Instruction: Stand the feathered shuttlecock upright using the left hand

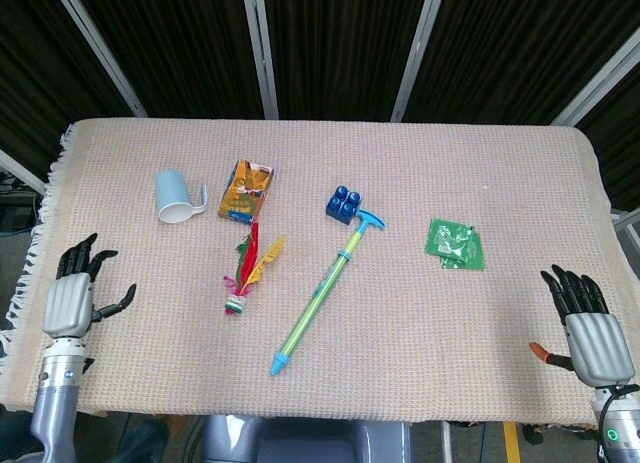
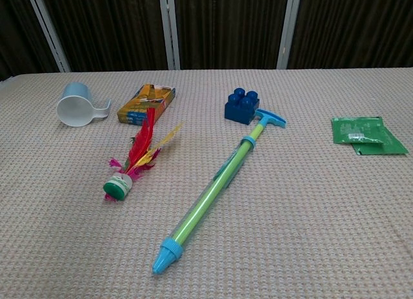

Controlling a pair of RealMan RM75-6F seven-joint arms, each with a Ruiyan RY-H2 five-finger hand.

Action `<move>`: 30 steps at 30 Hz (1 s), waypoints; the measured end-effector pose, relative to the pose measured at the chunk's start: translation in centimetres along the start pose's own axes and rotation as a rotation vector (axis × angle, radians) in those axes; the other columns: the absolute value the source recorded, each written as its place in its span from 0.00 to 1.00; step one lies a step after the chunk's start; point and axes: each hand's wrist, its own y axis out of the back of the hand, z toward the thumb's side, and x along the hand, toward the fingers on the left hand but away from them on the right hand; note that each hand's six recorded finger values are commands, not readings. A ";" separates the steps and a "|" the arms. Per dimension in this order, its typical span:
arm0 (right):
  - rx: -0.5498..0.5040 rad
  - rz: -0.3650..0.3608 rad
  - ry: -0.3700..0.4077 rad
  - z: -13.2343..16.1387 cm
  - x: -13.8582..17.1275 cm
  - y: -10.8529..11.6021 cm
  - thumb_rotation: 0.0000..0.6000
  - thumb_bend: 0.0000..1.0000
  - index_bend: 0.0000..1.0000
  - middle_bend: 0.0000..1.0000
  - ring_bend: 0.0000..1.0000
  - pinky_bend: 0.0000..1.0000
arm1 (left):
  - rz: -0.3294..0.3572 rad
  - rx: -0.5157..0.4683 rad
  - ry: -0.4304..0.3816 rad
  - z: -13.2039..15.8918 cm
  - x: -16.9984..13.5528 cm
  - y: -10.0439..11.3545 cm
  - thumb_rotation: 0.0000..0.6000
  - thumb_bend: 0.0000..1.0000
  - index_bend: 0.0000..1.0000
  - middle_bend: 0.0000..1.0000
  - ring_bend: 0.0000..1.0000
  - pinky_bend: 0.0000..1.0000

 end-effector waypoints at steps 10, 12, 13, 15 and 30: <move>-0.010 0.020 0.022 0.3 -0.4 -0.5 1.00 0.08 0.00 0.00 0.00 0.00 | -0.147 -0.139 -0.035 7.2 3.2 -4.6 0.60 0.28 0.34 0.00 0.00 0.00; -0.012 0.027 0.028 0.5 -0.5 -0.6 1.00 0.08 0.00 0.00 0.00 0.00 | -0.164 -0.151 -0.050 8.6 3.5 -5.1 0.60 0.29 0.37 0.00 0.00 0.00; -0.014 0.029 0.029 0.5 -0.5 -0.7 1.00 0.08 0.00 0.00 0.00 0.00 | -0.168 -0.155 -0.058 9.3 3.7 -5.4 0.60 0.29 0.39 0.00 0.00 0.00; -0.015 0.029 0.032 0.5 -0.5 -0.7 1.00 0.08 0.00 0.00 0.00 0.00 | -0.177 -0.168 -0.062 10.2 3.9 -5.8 0.59 0.29 0.39 0.00 0.00 0.00; -0.014 0.022 0.028 0.3 -0.5 -0.6 1.00 0.08 0.00 0.00 0.00 0.00 | -0.225 -0.131 -0.059 14.0 5.8 -9.4 0.60 0.30 0.34 0.00 0.00 0.00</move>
